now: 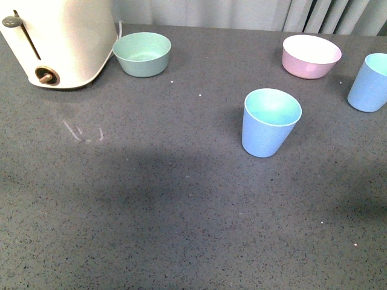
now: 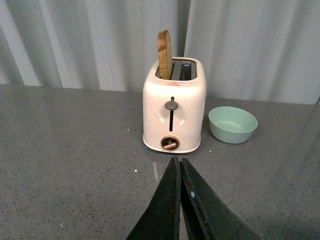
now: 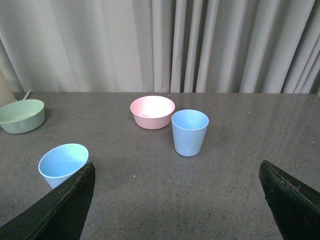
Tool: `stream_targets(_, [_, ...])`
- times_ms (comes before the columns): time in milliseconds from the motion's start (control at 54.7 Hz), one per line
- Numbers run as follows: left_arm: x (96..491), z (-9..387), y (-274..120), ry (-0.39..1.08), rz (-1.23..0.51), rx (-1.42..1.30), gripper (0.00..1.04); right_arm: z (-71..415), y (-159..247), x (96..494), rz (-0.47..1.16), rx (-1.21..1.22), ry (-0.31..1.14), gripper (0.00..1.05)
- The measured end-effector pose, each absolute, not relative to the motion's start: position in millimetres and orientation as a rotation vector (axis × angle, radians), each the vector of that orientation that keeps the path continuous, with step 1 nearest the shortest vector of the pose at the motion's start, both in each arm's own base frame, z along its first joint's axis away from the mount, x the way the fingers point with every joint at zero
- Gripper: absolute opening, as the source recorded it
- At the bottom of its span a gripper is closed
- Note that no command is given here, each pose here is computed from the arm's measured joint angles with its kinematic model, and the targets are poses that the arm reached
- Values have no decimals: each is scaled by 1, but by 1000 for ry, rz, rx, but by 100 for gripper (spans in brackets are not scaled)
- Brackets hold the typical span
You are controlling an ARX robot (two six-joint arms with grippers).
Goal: Stack blue cups with both arms
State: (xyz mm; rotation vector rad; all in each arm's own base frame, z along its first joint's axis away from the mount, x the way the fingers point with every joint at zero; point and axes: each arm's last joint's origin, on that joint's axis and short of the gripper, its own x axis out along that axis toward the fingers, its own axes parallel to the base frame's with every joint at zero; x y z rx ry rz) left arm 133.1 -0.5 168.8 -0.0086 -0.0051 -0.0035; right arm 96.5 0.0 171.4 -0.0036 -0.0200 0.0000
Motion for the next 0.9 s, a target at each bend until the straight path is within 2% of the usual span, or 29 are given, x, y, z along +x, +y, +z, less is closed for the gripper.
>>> stream_targets(896, [99, 167, 0, 6, -4, -9, 2, 171, 0, 97, -1, -4, -20, 96])
